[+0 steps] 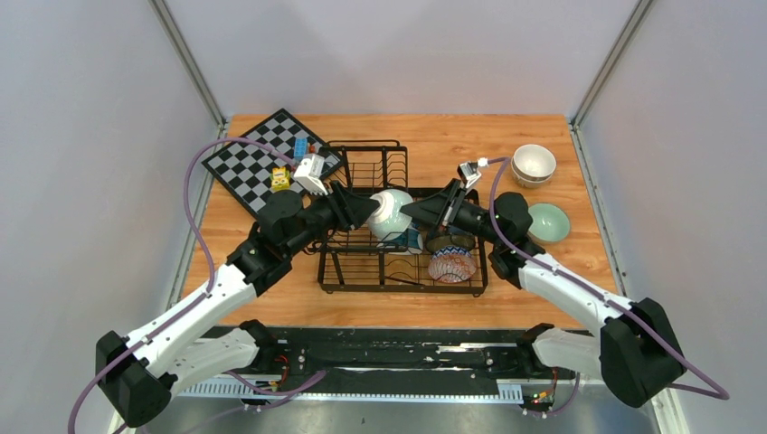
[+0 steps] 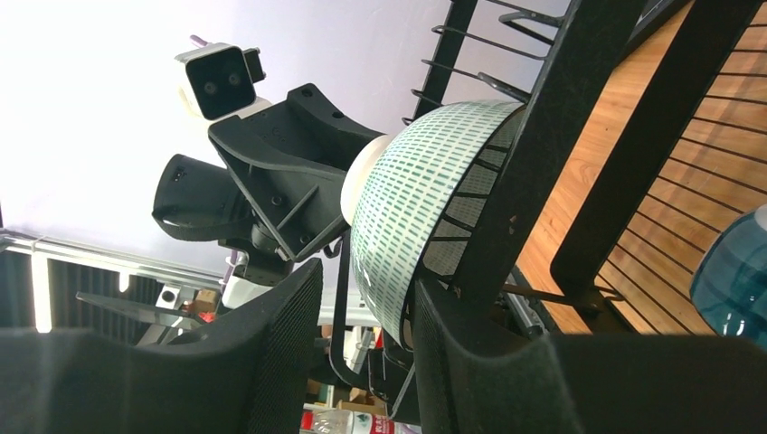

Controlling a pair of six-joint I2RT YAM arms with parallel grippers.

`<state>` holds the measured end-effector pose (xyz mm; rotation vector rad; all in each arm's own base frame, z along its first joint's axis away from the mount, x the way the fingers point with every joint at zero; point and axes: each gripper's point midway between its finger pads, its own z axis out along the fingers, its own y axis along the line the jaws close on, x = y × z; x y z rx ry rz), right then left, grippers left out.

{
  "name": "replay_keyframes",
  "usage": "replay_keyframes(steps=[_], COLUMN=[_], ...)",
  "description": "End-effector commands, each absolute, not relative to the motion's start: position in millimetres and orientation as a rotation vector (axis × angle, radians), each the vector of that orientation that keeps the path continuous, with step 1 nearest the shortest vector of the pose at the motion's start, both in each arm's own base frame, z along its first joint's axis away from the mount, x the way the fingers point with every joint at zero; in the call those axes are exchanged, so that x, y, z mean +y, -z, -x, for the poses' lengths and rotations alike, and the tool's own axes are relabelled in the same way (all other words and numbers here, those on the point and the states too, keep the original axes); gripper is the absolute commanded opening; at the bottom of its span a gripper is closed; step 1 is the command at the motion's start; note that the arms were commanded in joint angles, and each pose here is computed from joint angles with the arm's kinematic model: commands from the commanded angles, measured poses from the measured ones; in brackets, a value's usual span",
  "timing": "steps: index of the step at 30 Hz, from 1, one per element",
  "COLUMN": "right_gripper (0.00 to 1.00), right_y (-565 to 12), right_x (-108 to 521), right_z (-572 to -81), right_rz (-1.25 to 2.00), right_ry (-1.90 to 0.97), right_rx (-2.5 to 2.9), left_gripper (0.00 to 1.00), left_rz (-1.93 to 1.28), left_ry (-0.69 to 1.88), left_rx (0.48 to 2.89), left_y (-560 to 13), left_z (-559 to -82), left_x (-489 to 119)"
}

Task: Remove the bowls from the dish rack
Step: Pick up the bowl from the dish rack.

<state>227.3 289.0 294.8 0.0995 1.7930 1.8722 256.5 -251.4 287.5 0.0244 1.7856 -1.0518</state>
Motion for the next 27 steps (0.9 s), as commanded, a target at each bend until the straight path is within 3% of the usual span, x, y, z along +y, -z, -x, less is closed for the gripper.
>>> replay_keyframes(steps=[1, 15, 27], right_gripper=[0.42, 0.33, 0.12], right_y=[-311, -315, -319], right_x=[297, 310, 316], right_z=[-214, -211, -209], right_rz=[-0.023, 0.015, 0.042], right_ry=[-1.946, -2.012, -2.033], right_rx=[1.729, 1.703, 1.674], left_gripper=[0.42, 0.39, 0.37], left_rz=[-0.024, -0.020, -0.018], left_ry=[1.054, 1.039, 1.035], left_rx=[1.797, 1.799, 1.797], left_y=[-280, -276, -275], left_z=[-255, -253, -252], left_x=[-250, -246, -244])
